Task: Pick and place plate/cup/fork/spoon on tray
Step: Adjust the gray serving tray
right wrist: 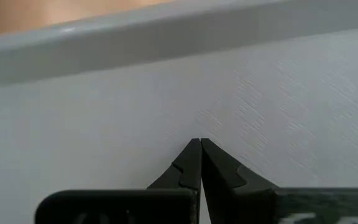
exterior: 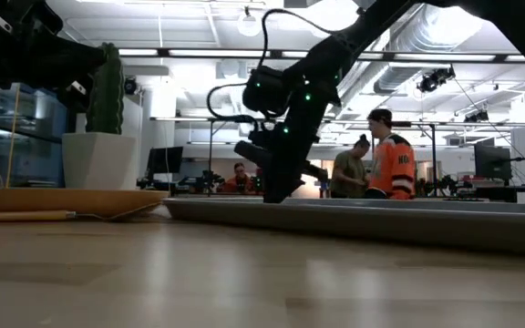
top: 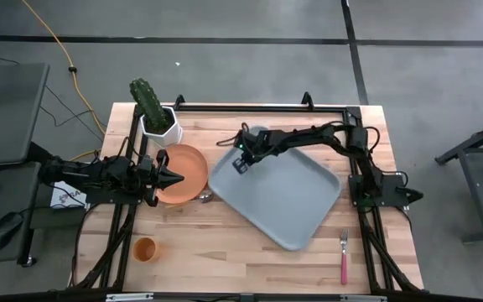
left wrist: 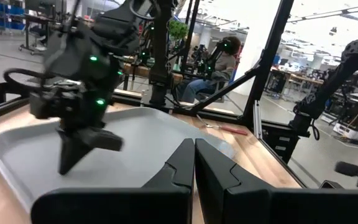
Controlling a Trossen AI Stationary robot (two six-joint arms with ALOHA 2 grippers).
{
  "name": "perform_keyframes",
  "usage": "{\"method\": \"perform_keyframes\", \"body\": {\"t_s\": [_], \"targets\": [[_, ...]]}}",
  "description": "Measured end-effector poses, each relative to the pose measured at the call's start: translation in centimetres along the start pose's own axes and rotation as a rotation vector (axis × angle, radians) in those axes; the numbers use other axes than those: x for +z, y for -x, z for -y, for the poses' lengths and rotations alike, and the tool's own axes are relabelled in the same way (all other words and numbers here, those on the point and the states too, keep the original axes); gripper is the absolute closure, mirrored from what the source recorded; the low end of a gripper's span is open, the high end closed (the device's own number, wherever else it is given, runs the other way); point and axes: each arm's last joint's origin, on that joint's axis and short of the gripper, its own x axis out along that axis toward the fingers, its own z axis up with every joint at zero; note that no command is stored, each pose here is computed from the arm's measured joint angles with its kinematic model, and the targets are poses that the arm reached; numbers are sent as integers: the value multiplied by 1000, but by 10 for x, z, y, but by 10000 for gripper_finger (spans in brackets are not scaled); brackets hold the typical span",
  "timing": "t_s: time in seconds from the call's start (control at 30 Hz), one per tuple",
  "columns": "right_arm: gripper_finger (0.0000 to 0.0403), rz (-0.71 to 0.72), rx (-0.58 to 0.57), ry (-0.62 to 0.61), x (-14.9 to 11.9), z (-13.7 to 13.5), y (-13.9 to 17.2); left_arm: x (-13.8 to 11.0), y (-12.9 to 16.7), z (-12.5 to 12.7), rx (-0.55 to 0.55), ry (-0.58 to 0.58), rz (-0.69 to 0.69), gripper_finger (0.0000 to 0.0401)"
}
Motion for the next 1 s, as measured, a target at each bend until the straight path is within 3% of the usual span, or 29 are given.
{"method": "perform_keyframes", "body": {"t_s": [0.2,0.4,0.6,0.7,1.0], "targets": [[403,-83,95,110,-17,-23,13,0,0,0,0,0,0,400],[403,-79,79,199,-22,-33,75,0,0,0,0,0,0,400],[403,-238,79,292,-67,-44,129,0,0,0,0,0,0,400],[403,-301,93,227,-107,-38,140,0,0,0,0,0,0,400],[403,-452,25,-159,-214,2,166,0,0,0,0,0,0,400]]}}
